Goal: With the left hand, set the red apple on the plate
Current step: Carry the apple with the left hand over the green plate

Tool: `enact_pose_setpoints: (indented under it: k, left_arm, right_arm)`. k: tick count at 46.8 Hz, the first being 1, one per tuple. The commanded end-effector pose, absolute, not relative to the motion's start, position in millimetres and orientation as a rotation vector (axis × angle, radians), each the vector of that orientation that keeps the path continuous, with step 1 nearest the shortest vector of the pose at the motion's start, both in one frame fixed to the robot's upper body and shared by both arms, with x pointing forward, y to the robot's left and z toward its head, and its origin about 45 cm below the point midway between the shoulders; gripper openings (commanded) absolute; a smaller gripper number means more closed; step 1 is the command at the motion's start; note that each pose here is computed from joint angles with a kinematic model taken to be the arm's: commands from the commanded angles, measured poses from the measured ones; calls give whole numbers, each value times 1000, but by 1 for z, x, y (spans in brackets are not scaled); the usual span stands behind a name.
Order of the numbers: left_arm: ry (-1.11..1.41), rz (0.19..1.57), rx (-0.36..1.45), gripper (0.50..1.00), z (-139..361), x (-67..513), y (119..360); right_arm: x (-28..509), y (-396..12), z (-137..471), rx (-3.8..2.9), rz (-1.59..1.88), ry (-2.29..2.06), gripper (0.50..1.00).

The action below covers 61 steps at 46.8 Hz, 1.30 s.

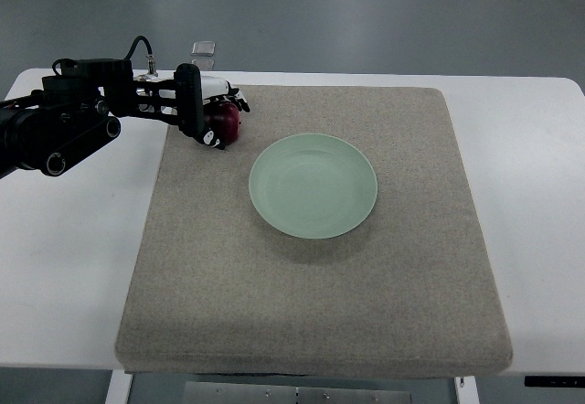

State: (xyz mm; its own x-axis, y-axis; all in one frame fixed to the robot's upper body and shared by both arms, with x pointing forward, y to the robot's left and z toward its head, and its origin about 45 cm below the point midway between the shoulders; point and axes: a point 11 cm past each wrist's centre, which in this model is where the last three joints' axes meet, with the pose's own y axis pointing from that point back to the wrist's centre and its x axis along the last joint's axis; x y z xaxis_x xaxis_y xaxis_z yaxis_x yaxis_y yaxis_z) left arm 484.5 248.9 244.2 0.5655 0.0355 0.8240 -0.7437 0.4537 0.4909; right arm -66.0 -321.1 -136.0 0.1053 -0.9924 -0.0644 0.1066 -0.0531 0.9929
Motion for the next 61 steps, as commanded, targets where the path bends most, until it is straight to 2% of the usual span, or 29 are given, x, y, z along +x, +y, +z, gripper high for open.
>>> enact_pose_setpoints:
  k: [1,2,4,17,34,46,54,61]
  left_arm:
    - [-847,555,994,712,244,484,249]
    - [-848,556,994,679,244,484,249]
    - [-850,555,994,668,245,485,248]
    - [-864,567,953,677,258,488,237]
    - [-930,448,801,692,276,469,172]
    - [-941,353,712,696,274,444,135]
    - [-931,321,692,701,266,436,120]
    - [-915,298,678,726,257,430,109]
  right_arm:
    - [-66,-321,-136,1224,-1218,-1025,964]
    - [-66,-321,-136,1224,-1218,-1025,964]
    - [-66,-321,-136,1224,-1218,-1025,964]
    - [-66,-321,-136,1224,-1218,-1025,964]
    - [-66,-322,-136,1223,-1217,-1025,964]
    - [-66,-321,-136,1224,-1218,-1025,964]
    - [-66,-321,-136,1224,-1218,-1025,964]
    - [-66,-321,-136,1224,-1218,-1025,964]
